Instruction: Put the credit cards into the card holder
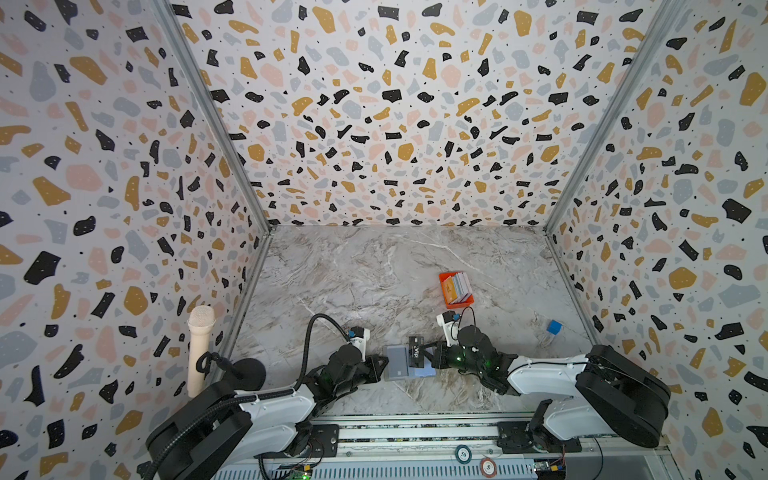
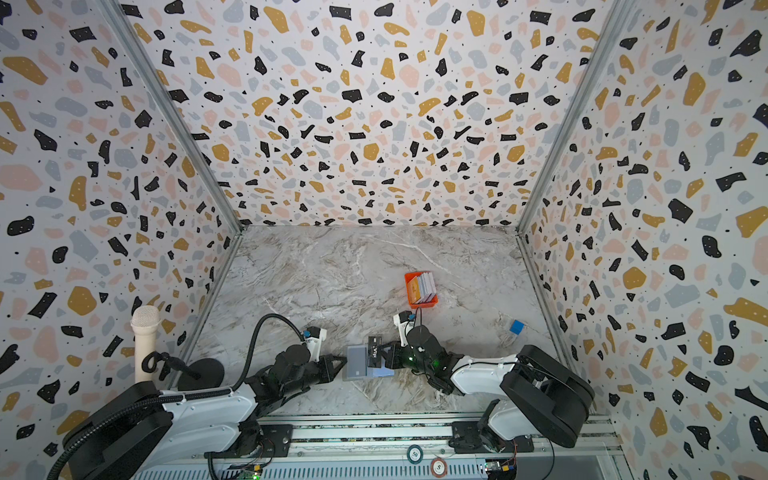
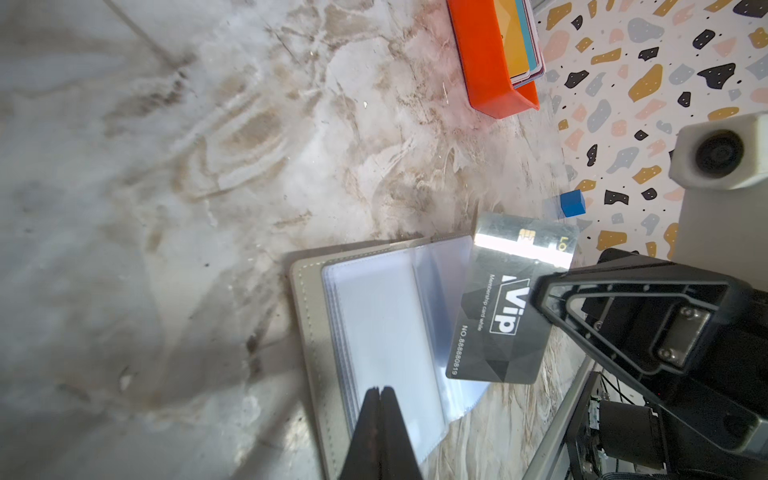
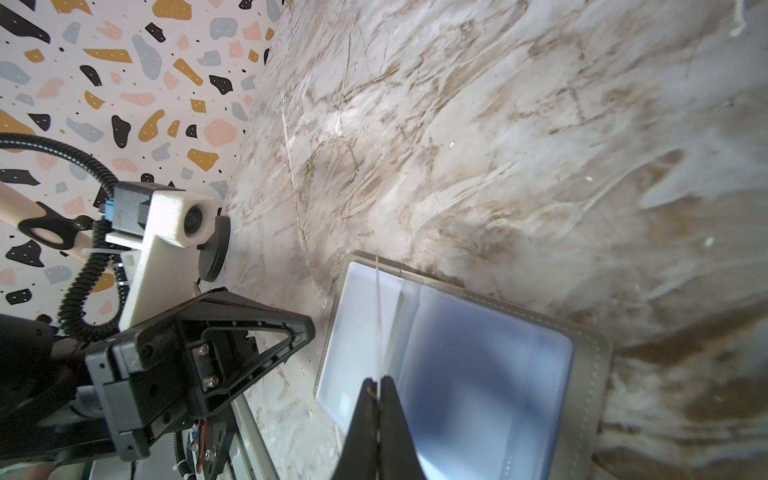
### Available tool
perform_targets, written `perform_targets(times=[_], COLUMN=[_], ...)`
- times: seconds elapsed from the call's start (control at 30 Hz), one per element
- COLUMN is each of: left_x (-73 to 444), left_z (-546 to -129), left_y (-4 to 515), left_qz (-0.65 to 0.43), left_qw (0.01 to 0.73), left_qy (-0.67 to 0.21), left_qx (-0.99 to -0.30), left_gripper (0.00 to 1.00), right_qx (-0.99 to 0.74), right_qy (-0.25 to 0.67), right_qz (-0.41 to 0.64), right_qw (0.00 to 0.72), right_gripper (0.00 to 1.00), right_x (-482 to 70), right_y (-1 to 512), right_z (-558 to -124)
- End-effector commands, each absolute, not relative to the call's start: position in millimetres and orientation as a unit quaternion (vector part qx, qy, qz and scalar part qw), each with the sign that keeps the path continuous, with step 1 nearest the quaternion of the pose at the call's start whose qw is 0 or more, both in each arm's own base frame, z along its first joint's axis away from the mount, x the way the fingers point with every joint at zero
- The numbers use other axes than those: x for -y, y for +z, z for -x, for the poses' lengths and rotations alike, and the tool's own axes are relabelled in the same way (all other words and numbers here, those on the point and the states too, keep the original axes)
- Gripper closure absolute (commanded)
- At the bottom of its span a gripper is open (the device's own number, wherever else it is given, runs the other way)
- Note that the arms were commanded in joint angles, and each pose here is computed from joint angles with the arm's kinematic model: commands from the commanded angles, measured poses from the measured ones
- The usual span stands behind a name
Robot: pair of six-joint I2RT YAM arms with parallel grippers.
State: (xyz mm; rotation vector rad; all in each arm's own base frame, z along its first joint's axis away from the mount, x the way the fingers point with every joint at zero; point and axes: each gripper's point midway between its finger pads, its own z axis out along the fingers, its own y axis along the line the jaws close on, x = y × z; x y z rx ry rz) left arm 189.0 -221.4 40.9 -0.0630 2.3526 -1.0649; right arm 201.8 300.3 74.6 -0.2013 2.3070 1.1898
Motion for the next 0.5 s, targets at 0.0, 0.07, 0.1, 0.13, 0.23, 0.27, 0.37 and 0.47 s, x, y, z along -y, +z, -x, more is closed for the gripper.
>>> perform_targets(times=[0.0, 0.07, 0.1, 0.13, 0.23, 0.27, 0.37, 0.47], left_x=[220.6, 219.5, 219.3, 219.0, 218.4, 218.3, 218.2, 217.6], left_z=[-190.1, -189.3, -189.0, -188.7, -187.8, -187.6, -186.2, -184.0], left_y=[40.8, 38.8, 37.9, 37.0, 34.4, 33.6, 28.8, 23.1], left_qz=[0.017, 0.018, 0.018, 0.018, 0.018, 0.018, 0.017, 0.016], left_qw=[0.284, 0.282, 0.281, 0.28, 0.276, 0.275, 0.268, 0.259], left_qy=[-0.391, -0.389, -0.388, -0.387, -0.384, -0.384, -0.378, -0.373], left_qx=[-0.875, -0.877, -0.878, -0.878, -0.881, -0.881, -0.886, -0.891], left_gripper=[1.0, 1.0, 1.0, 1.0, 1.0, 1.0, 1.0, 1.0], right_qx=[-0.841, -0.843, -0.843, -0.843, -0.843, -0.843, -0.842, -0.842], right_qy=[0.458, 0.457, 0.456, 0.456, 0.457, 0.459, 0.464, 0.466], right_qz=[0.07, 0.07, 0.07, 0.07, 0.07, 0.07, 0.068, 0.063], right_qw=[0.278, 0.277, 0.277, 0.276, 0.274, 0.271, 0.267, 0.263], right_gripper=[1.0, 1.0, 1.0, 1.0, 1.0, 1.0, 1.0, 1.0], right_x=[-310.2, -310.8, -311.4, -311.8, -313.9, -314.8, -316.5, -317.5], right_y=[89.9, 88.8, 88.9, 88.1, 86.9, 85.9, 85.5, 84.3], right_z=[-209.2, -209.6, -210.1, -210.3, -211.0, -210.4, -210.3, -210.3])
